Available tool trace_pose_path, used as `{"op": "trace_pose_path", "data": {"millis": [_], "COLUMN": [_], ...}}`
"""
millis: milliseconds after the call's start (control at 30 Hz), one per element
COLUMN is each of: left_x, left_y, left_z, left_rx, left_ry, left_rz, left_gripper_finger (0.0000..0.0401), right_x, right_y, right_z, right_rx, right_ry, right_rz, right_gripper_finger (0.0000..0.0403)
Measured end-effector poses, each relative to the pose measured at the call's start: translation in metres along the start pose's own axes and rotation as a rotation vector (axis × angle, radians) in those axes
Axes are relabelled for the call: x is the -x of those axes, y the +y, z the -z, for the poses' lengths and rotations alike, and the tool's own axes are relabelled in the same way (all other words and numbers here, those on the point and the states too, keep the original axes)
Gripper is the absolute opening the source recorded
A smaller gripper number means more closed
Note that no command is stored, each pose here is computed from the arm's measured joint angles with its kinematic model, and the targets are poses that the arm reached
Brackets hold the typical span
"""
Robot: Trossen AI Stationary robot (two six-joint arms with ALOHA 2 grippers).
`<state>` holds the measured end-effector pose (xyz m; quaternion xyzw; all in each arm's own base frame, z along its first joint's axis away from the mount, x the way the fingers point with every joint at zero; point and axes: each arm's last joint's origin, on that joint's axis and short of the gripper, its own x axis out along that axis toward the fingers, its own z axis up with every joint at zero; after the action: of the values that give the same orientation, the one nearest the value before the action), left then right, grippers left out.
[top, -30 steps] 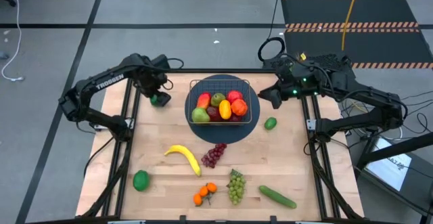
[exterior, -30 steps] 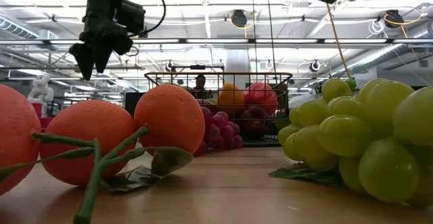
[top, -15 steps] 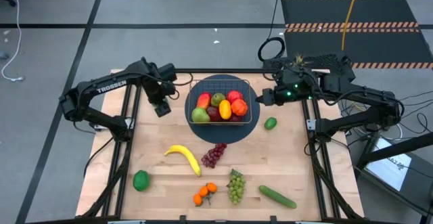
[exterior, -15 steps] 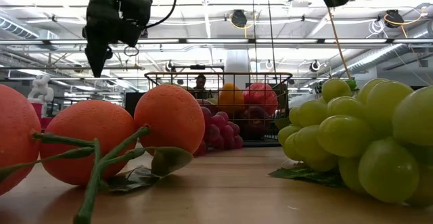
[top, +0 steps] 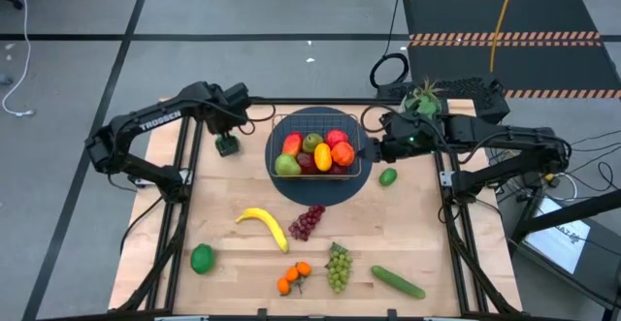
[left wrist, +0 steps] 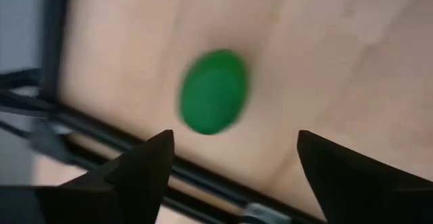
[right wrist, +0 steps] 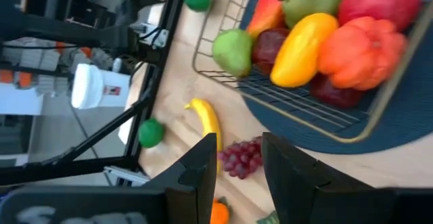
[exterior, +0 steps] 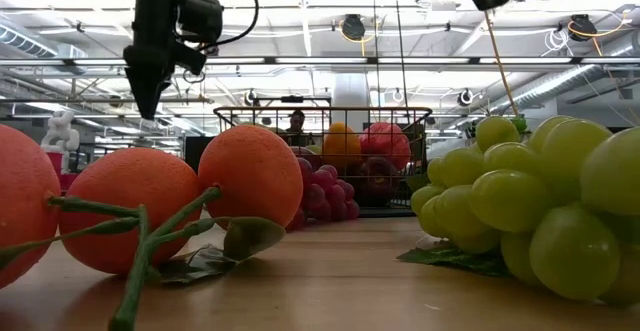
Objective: Build produce basket
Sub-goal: Put the top left green lime into the wire basket
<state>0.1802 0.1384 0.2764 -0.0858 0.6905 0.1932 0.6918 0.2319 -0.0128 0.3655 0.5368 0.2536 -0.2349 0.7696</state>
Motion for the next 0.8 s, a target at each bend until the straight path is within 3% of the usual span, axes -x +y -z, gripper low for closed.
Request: {"op": "trace_pose_path", "data": {"millis": [300,800], "left_x": [-0.016,-0.059], "left_y": [0.013,0.0], "left_z": [-0.007,0.013], "left_rx": [-0.017,-0.113], "left_ry": [-0.004,0.163], "left_rz": [-0.036,0.018], "left_gripper_finger": [0.0395,0.0399], "right_x": [-0.005,-0.005], "right_y": [0.005,0.006], "right_z": [0.001,0.0], "right_rx": [0.006,0.005], "right_ry": [-0.006,-0.035], "right_rz": [-0.027,-0.027], "right_gripper_finger": [0.011,0.011]}}
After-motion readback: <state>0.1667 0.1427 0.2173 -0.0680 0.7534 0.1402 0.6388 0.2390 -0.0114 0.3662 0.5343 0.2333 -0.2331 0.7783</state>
